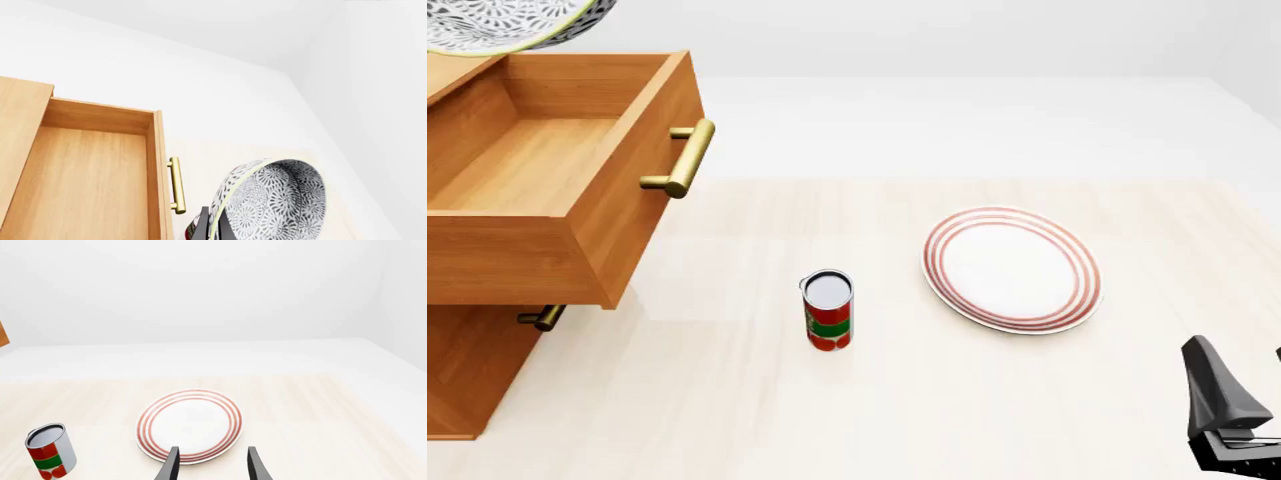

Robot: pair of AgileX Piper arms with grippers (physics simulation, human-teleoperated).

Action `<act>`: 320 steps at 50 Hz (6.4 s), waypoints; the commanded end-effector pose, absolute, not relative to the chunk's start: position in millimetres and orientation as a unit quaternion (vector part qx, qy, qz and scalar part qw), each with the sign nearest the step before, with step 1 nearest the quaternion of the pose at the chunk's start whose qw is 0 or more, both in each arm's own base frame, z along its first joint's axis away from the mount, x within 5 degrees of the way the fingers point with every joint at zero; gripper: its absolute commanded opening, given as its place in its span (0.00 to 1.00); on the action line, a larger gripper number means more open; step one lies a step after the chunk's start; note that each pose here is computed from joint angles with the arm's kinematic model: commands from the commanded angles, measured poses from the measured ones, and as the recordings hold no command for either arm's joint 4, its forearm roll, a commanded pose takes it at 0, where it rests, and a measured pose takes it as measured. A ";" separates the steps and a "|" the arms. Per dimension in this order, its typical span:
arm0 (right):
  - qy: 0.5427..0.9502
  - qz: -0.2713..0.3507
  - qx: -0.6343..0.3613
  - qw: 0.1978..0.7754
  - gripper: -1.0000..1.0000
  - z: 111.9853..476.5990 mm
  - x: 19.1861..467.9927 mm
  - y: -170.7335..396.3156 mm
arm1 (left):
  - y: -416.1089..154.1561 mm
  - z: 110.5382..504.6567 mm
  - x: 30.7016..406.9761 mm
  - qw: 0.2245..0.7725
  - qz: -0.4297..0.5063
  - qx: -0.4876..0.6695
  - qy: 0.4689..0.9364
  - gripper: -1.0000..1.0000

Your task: Put the bowl in the top drawer of the cabinet.

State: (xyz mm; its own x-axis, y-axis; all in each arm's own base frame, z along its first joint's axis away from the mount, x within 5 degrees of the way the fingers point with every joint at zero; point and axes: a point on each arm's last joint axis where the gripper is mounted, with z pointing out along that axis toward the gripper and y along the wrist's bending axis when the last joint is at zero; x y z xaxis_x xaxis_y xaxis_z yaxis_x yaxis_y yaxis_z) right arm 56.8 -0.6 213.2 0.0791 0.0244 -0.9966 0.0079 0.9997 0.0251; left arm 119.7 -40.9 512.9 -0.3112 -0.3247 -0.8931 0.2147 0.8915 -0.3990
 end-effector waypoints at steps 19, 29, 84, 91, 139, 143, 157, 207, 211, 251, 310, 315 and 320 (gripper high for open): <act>0.679 0.006 0.012 0.734 1.00 213.2 56.8 -0.6 | -23.4 505.7 134.6 0.578 -0.184 -0.108 0.788 0.00; 0.678 0.005 0.012 0.735 1.00 213.2 56.8 -0.6 | -15.6 503.5 136.3 0.578 -0.169 -0.135 0.787 0.00; 0.679 0.006 0.012 0.734 1.00 213.2 56.8 -0.6 | 16.4 462.7 190.0 0.546 -0.106 -0.229 0.799 0.00; 0.679 0.006 0.012 0.734 1.00 213.2 56.8 -0.6 | 20.1 460.3 198.1 0.542 -0.101 -0.234 0.801 0.00; 0.679 0.006 0.012 0.734 1.00 213.2 56.8 -0.6 | 32.5 418.9 237.9 0.511 -0.082 -0.249 0.819 0.00; 0.678 0.006 0.012 0.735 1.00 213.2 56.8 -0.5 | 32.5 417.6 238.9 0.510 -0.082 -0.249 0.819 0.00; 0.679 0.006 0.012 0.734 1.00 213.2 56.8 -0.6 | 33.7 408.4 247.7 0.504 -0.081 -0.250 0.822 0.00; 0.679 0.006 0.012 0.734 1.00 213.2 56.8 -0.6 | 39.7 390.5 271.1 0.489 -0.069 -0.245 0.834 0.00; 0.679 0.006 0.012 0.734 1.00 213.2 56.8 -0.6 | 40.8 388.7 272.9 0.488 -0.068 -0.245 0.835 0.00; 0.679 0.006 0.012 0.734 1.00 213.2 56.9 -0.6 | 48.3 369.0 285.7 0.477 -0.058 -0.249 0.841 0.00; 0.679 0.006 0.012 0.734 1.00 213.2 56.8 -0.6 | 56.6 353.7 295.8 0.470 -0.037 -0.233 0.851 0.00; 0.679 0.006 0.012 0.734 1.00 213.2 56.8 -0.6 | 56.5 357.5 296.7 0.474 -0.031 -0.221 0.852 1.00; 0.679 0.006 0.012 0.734 1.00 213.2 56.8 -0.6 | 54.2 359.4 295.6 0.476 -0.032 -0.217 0.852 1.00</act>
